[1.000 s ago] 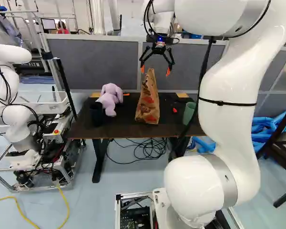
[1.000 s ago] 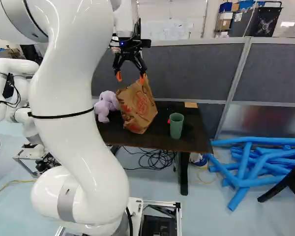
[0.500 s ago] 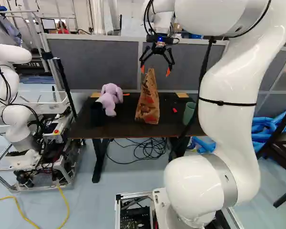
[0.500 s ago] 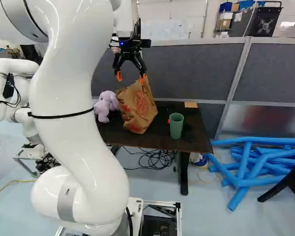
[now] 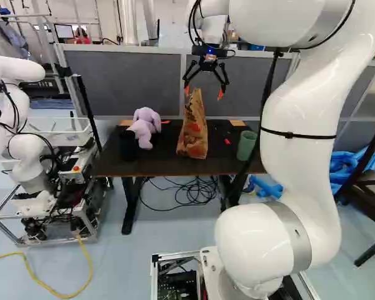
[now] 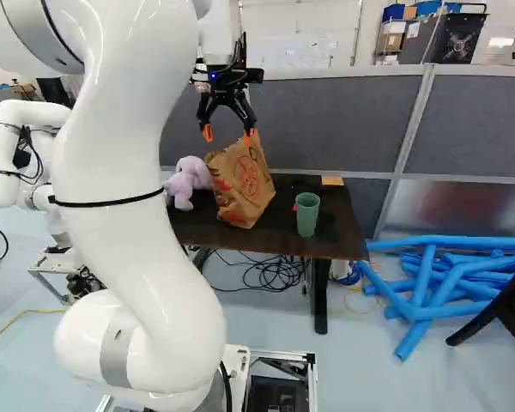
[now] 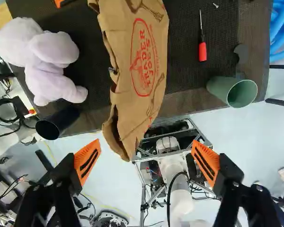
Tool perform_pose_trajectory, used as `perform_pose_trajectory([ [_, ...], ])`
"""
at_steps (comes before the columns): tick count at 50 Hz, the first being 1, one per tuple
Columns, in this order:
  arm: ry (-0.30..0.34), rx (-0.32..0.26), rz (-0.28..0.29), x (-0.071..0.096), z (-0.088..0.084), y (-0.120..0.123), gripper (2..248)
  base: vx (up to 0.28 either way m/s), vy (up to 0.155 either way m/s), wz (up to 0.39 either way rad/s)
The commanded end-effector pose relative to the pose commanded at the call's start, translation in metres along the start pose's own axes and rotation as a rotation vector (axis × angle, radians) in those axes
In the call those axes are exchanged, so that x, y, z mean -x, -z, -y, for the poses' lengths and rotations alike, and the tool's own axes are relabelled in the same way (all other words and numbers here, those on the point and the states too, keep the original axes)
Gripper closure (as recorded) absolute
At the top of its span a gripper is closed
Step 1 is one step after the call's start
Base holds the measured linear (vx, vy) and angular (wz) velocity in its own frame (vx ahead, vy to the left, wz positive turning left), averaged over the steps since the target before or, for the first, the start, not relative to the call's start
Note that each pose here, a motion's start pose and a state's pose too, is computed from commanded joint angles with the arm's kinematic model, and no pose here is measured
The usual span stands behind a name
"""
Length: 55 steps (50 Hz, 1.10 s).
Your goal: Pick up the bag on the ground and place it on the table
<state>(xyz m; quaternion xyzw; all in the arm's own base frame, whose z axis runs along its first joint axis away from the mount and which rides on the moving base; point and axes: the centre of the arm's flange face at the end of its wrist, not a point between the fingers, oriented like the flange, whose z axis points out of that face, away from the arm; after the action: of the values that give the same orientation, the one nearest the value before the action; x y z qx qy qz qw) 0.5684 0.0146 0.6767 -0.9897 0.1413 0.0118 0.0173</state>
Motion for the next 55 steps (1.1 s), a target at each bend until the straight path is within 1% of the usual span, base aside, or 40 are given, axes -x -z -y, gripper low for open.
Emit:
perform_pose_trajectory([
  [55,0.000,0.000,0.000,0.0000,0.0000,0.0000,3,-0.101,-0.003,0.000],
])
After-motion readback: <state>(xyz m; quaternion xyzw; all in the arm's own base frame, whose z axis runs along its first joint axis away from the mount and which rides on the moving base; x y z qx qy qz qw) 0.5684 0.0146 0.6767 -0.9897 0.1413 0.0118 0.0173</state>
